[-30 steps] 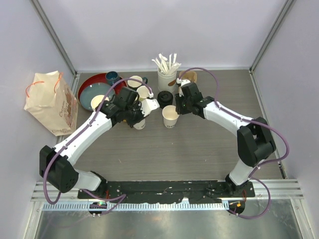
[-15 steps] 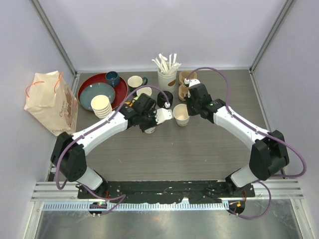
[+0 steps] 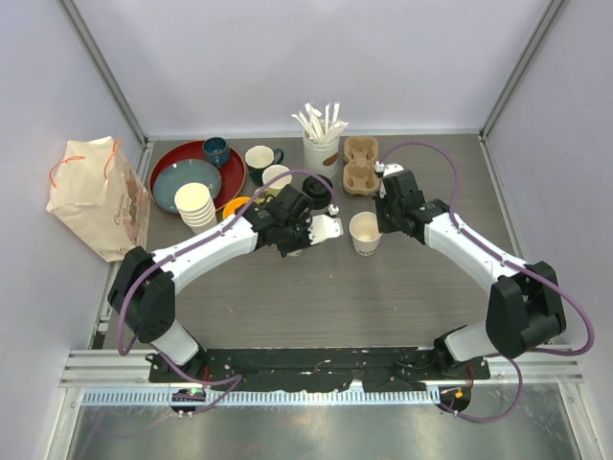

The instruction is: Pack the takeout coffee

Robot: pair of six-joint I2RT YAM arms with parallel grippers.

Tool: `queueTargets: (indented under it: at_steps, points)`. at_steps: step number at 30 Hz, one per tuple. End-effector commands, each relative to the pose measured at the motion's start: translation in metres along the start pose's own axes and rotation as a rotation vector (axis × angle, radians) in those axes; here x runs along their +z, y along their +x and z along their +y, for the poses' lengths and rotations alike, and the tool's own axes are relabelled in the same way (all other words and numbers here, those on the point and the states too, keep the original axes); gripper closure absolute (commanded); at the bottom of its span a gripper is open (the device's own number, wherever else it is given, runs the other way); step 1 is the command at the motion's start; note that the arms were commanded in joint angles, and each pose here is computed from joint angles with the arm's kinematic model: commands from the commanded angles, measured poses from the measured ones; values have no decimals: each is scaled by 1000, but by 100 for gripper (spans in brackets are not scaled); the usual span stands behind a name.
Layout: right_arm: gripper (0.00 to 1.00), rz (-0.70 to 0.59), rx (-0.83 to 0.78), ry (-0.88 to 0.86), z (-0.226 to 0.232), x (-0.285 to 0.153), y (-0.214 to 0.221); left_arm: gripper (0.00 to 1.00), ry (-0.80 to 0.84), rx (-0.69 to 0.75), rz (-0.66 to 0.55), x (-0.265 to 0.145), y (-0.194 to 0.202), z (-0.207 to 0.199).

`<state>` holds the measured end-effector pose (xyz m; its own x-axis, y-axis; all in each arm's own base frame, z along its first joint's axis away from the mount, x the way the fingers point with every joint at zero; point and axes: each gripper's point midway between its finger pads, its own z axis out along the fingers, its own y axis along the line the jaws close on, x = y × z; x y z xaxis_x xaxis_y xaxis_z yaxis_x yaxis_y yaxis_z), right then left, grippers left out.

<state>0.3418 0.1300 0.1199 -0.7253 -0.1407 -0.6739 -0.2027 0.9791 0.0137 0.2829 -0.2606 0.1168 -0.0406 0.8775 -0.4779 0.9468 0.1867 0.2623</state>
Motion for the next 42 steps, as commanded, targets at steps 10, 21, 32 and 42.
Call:
queueTargets:
  at_steps: [10, 21, 32, 42]
  points:
    - [99, -105, 62, -42, 1, 18, -36, 100, -116, 15, -48, 0, -22, 34]
    - [99, -92, 66, -37, -6, 34, -52, 100, -111, -28, -48, 9, -23, 55]
    - [56, -100, 48, -63, -1, 21, -65, 61, -101, -38, -57, -3, -26, 56]
    - [39, -304, -86, -237, 29, -29, -149, 35, -198, -208, -168, -81, -42, 90]
